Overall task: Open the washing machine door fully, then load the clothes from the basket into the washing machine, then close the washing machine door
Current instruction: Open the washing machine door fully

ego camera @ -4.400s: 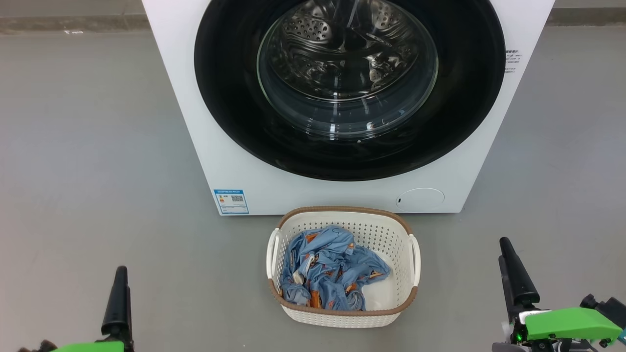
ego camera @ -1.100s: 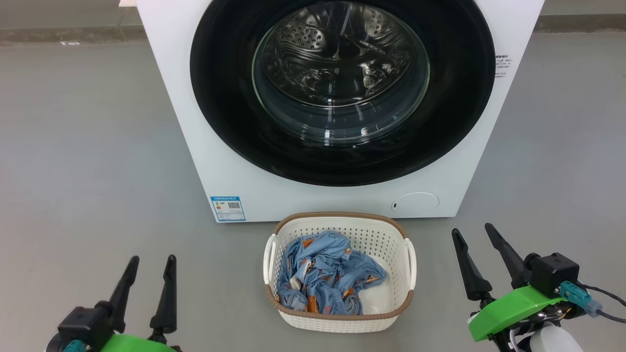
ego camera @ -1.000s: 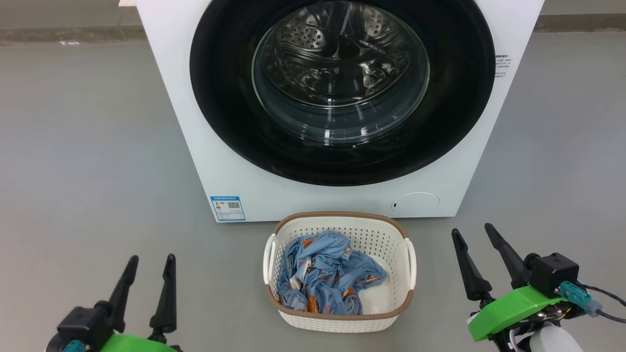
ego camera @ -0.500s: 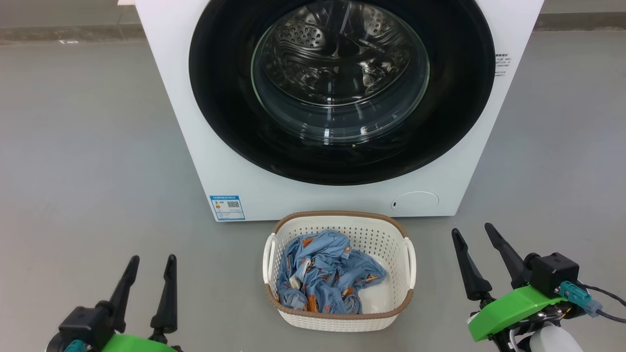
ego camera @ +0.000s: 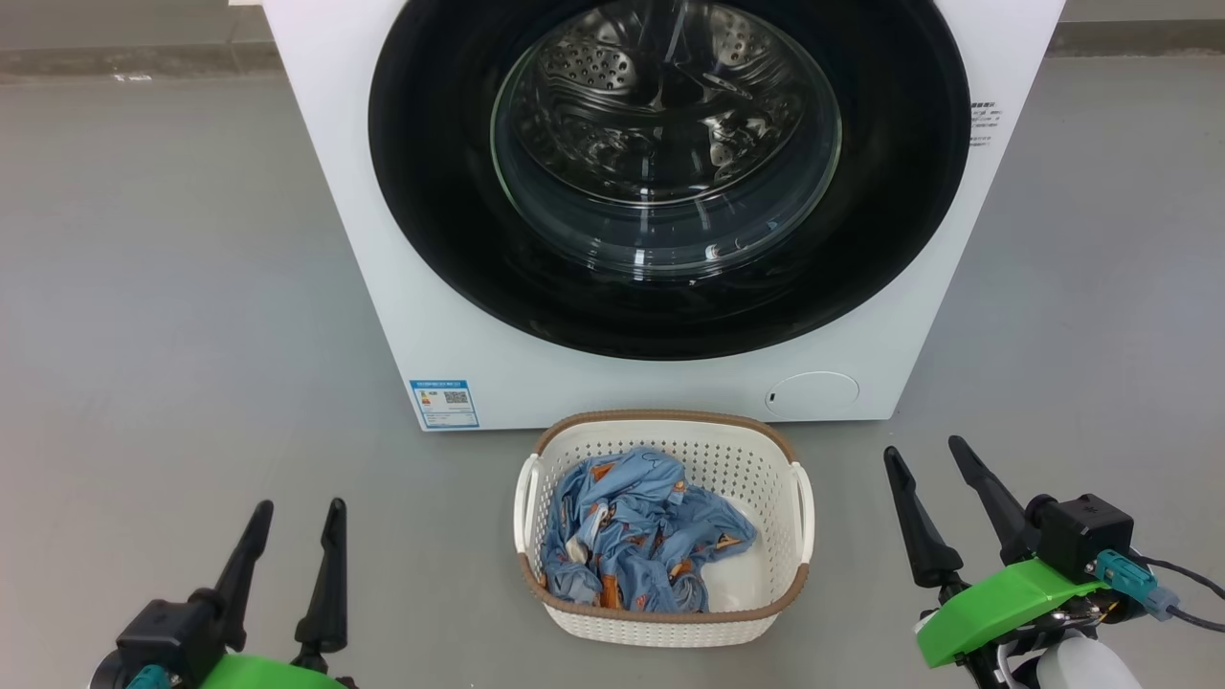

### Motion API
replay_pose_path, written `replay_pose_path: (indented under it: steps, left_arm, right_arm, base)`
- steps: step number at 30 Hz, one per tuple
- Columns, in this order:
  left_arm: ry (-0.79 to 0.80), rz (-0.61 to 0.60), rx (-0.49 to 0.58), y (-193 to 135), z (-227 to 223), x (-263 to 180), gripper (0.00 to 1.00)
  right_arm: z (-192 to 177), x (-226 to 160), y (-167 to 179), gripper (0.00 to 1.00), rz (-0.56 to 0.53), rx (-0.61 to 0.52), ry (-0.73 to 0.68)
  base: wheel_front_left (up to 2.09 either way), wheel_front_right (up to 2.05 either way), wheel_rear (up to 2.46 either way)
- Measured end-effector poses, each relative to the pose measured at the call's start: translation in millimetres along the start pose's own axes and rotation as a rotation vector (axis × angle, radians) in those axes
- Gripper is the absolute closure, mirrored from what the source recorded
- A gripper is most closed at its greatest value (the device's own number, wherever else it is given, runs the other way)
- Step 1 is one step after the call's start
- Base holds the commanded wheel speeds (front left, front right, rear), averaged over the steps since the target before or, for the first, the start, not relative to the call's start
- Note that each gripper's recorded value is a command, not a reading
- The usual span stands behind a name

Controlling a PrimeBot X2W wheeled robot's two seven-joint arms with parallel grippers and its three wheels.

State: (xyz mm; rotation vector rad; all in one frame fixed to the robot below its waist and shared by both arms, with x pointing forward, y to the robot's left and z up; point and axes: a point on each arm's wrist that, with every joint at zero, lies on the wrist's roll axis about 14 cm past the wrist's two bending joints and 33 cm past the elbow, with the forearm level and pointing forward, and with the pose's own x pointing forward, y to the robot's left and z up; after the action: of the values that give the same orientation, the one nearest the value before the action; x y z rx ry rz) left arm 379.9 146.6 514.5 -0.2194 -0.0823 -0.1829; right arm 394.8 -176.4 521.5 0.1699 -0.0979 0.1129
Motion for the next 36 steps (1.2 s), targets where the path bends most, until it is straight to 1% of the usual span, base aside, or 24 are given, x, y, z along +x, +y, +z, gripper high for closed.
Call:
replay_pose_path:
  steps: [6, 11, 28, 36]
  left_arm:
    - [0.001, -0.001, 0.004, 0.8, -0.2, 0.0, 0.00]
    - [0.004, -0.002, 0.007, 1.3, -0.5, 0.0, 0.00]
    - [0.009, -0.017, -0.003, -4.4, -2.4, 0.2, 0.00]
    - [0.005, -0.021, -0.017, -6.1, -1.3, -0.1, 0.00]
  right_arm:
    - [-0.3, 0.0, -0.2, 0.00, -0.001, 0.000, 0.001]
    - [-0.7, -0.1, -0.4, 0.00, -0.001, 0.000, 0.002]
    - [-1.5, -1.2, -0.5, 0.00, -0.001, -0.001, 0.006]
    - [-1.3, -1.8, -0.6, 0.00, 0.002, -0.005, 0.007]
  base:
    - [0.16, 0.16, -0.32]
    - [0.58, 0.58, -1.16]
    - [1.14, 1.14, -2.27]
    - [0.69, 0.69, -1.38]
